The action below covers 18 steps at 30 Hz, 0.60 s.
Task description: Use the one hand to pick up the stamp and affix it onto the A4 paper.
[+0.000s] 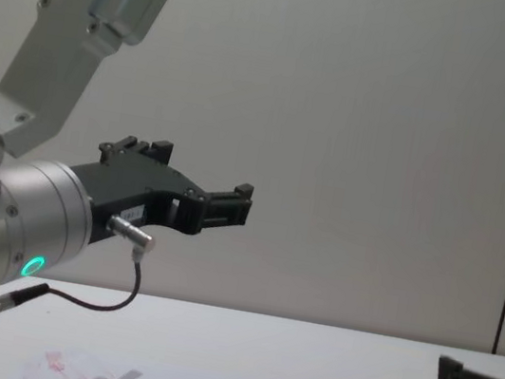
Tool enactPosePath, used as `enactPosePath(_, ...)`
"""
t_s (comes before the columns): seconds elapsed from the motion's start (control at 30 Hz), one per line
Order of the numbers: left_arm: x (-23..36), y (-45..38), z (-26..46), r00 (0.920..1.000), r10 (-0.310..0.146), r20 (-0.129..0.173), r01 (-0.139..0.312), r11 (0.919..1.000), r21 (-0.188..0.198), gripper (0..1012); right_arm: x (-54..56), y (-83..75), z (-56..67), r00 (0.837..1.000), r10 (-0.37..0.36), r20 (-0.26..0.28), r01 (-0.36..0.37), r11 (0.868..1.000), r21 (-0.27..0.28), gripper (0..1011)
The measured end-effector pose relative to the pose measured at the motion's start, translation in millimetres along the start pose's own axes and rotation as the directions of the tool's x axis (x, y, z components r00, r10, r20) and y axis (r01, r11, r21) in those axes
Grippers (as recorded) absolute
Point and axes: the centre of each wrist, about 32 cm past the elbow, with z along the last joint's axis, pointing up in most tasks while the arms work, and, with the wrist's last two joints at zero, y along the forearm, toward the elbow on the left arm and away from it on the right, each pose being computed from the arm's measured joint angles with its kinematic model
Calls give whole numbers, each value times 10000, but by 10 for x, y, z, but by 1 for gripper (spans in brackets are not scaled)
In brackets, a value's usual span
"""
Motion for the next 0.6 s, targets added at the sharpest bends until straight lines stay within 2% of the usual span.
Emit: enactPosePath(0.6,0,0,0,10000,0,0,0,10000,1,1002,-53,159,-167,9997,214,-113,-223,9962,-844,1001)
